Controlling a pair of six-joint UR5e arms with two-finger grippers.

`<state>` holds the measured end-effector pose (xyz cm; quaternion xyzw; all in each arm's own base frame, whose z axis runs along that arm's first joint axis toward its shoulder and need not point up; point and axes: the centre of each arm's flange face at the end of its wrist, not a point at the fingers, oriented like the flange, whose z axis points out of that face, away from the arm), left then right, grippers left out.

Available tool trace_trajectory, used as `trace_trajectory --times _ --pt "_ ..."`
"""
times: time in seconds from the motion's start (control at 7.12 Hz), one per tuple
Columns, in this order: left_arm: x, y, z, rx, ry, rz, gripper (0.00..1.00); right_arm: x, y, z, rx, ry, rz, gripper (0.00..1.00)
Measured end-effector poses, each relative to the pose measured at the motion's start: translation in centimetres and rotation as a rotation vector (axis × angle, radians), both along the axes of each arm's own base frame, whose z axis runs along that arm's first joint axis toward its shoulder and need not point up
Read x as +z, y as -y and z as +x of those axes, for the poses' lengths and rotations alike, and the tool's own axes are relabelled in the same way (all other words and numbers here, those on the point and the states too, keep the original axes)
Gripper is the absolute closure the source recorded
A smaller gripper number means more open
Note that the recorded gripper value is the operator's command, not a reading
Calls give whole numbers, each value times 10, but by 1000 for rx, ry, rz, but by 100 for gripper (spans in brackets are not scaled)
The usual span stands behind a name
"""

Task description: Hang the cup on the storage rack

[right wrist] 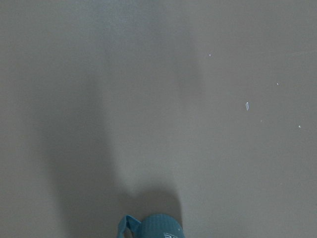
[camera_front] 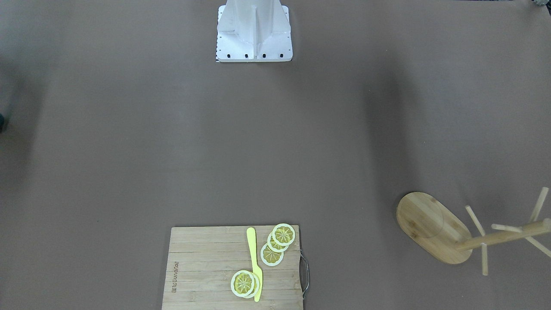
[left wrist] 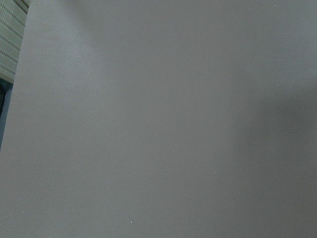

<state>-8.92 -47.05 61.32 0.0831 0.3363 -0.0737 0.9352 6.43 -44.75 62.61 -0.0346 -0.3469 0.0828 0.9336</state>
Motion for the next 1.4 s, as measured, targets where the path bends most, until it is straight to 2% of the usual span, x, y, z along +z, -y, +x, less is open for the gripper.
trace_trajectory --times 0.56,0.98,1.4 --pt "1 -4 -1 -2 8 10 2 -3 6 1 4 -14 7 0" --pt "16 -7 -5 -17 65 2 2 -1 7 3 13 -50 1 0" --pt "13 -4 -2 -11 32 -2 2 -4 7 2 12 -29 3 0"
